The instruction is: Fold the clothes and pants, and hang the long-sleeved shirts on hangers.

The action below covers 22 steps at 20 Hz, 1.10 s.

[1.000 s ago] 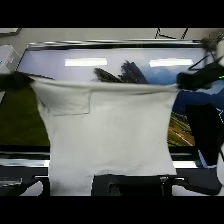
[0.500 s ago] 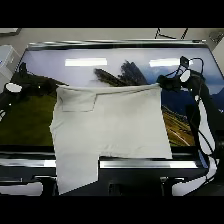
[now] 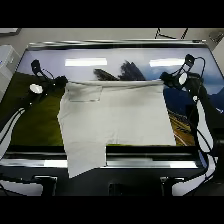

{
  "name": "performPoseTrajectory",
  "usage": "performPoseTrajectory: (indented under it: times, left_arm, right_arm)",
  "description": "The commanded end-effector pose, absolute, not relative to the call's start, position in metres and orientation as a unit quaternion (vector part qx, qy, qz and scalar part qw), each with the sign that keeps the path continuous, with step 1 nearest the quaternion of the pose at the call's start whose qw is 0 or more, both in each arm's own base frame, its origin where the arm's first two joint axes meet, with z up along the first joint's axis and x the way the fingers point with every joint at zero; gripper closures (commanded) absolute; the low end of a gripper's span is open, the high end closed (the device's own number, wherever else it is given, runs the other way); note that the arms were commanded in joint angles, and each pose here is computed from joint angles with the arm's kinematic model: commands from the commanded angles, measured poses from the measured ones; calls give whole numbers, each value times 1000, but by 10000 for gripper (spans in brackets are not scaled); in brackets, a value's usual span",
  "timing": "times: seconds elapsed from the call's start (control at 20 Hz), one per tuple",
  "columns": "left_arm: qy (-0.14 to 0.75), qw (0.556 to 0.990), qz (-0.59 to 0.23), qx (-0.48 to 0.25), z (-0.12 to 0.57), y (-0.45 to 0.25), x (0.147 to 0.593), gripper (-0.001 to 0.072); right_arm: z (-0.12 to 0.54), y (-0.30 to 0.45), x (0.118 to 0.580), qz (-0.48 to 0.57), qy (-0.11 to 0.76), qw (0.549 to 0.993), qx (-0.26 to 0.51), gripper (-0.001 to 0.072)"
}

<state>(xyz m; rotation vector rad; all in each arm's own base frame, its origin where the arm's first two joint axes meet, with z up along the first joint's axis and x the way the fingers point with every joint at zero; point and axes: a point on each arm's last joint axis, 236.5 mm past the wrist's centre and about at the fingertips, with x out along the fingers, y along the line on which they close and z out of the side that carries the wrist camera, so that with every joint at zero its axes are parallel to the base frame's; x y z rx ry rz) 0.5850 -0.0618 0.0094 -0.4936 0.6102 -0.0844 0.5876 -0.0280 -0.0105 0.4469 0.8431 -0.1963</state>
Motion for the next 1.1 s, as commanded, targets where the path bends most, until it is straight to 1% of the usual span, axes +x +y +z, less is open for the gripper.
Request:
performPoseTrajectory:
  times: [0.0,0.1,0.2,0.35,0.4,0.5,0.55,0.6,0.7,0.75,0.8,0.9,1.05]
  left_arm:
    - [290,925,-44,-240,8,-76,590,686]
    - [275,929,-49,-241,25,-76,598,685]
    - [272,930,-53,-240,28,-80,600,686]
    - [303,919,-72,-241,16,-92,591,686]
    - [311,915,-80,-244,23,-89,585,687]
    - [334,908,-102,-233,46,-76,564,687]
    - [367,897,-120,-216,50,-71,544,687]
    - [416,875,-135,-210,45,-67,517,687]
    - [554,791,-132,-221,11,-62,450,687]
    - [604,758,-126,-210,-9,-59,422,687]
    - [629,740,-121,-204,-25,-58,405,688]
    - [648,721,-117,-216,-51,-66,388,687]
    - [646,723,-109,-220,-70,-74,383,687]
  right_arm:
    - [-12,-47,574,-130,422,869,222,665]
    - [-1,-68,569,-152,413,864,244,665]
    - [-6,-77,560,-162,428,853,250,665]
    - [-18,-69,552,-151,455,842,247,664]
    - [-13,-69,548,-143,464,843,231,664]
    - [8,-75,527,-122,495,847,151,664]
    - [13,-72,509,-111,522,836,128,664]
    - [14,-68,484,-106,563,811,120,664]
    - [1,-59,431,-96,653,743,110,663]
    - [-10,-56,414,-89,680,721,102,664]
    - [-23,-57,405,-87,693,710,95,664]
    - [-50,-54,399,-77,703,701,90,663]
    - [-67,-46,396,-67,713,690,104,663]
